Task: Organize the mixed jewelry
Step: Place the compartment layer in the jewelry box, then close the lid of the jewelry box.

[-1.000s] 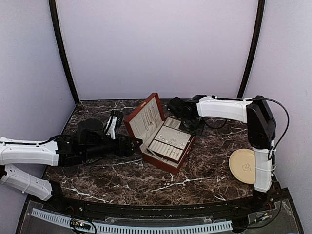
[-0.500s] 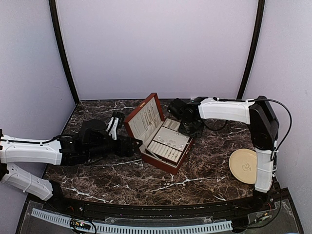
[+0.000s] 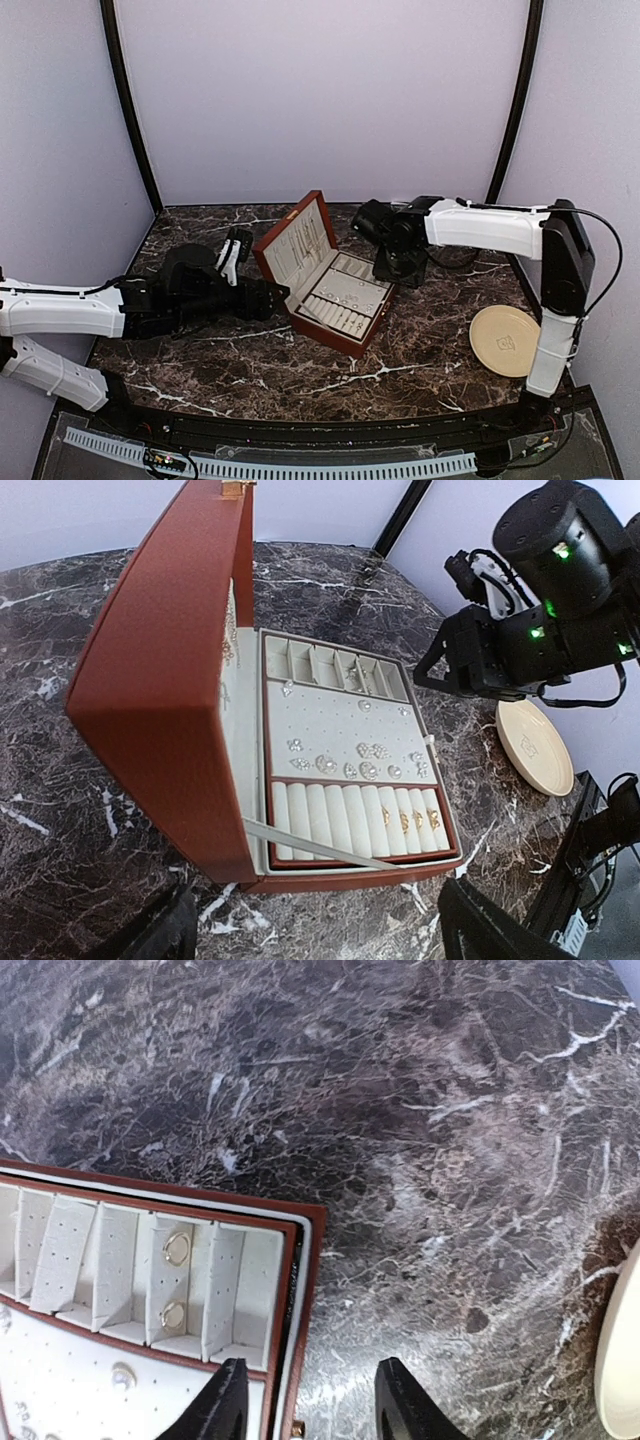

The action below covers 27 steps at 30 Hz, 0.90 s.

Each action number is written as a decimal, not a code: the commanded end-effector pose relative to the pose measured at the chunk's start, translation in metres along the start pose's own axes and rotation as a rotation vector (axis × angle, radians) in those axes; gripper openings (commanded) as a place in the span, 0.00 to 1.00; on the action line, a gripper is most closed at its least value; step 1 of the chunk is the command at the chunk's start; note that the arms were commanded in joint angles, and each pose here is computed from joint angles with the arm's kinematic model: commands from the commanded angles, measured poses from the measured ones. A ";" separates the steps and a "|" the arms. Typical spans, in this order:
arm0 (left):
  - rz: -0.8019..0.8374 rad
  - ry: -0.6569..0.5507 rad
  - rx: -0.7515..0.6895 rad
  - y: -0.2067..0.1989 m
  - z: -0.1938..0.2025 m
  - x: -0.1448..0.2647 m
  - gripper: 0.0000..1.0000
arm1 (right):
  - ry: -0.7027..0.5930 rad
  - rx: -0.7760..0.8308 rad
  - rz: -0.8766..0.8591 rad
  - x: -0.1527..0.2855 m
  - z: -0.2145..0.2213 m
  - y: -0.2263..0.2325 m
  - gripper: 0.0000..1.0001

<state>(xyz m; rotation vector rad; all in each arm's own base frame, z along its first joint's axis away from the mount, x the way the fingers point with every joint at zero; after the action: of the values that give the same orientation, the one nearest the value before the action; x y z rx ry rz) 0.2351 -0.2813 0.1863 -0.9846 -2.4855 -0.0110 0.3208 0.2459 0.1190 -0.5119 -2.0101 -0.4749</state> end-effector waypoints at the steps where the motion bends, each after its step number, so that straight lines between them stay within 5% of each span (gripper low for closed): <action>1: -0.023 -0.019 0.013 0.007 -0.009 0.008 0.86 | -0.038 0.026 -0.020 0.028 -0.014 -0.016 0.49; 12: 0.134 -0.080 0.014 0.000 -0.059 0.024 0.88 | -0.174 0.077 -0.236 0.062 -0.049 -0.023 0.63; 27: 0.018 -0.004 0.048 0.032 -0.072 0.007 0.92 | -0.189 0.111 -0.563 0.084 -0.054 -0.034 0.84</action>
<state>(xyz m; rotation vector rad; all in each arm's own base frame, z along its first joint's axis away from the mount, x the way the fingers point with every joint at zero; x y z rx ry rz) 0.2746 -0.2676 0.2624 -1.0461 -2.4976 0.0917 0.2999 0.1897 0.2017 -0.0380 -2.3078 -0.6308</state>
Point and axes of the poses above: each gripper's point midway between its finger pads, its own x axis back along the fingers, its own y axis along the line the jaws close on, z = x × y, the point moved 2 cm from there along x, back along the fingers, and after that the axes turned 15 degrees about -x, right-handed, at the moved point
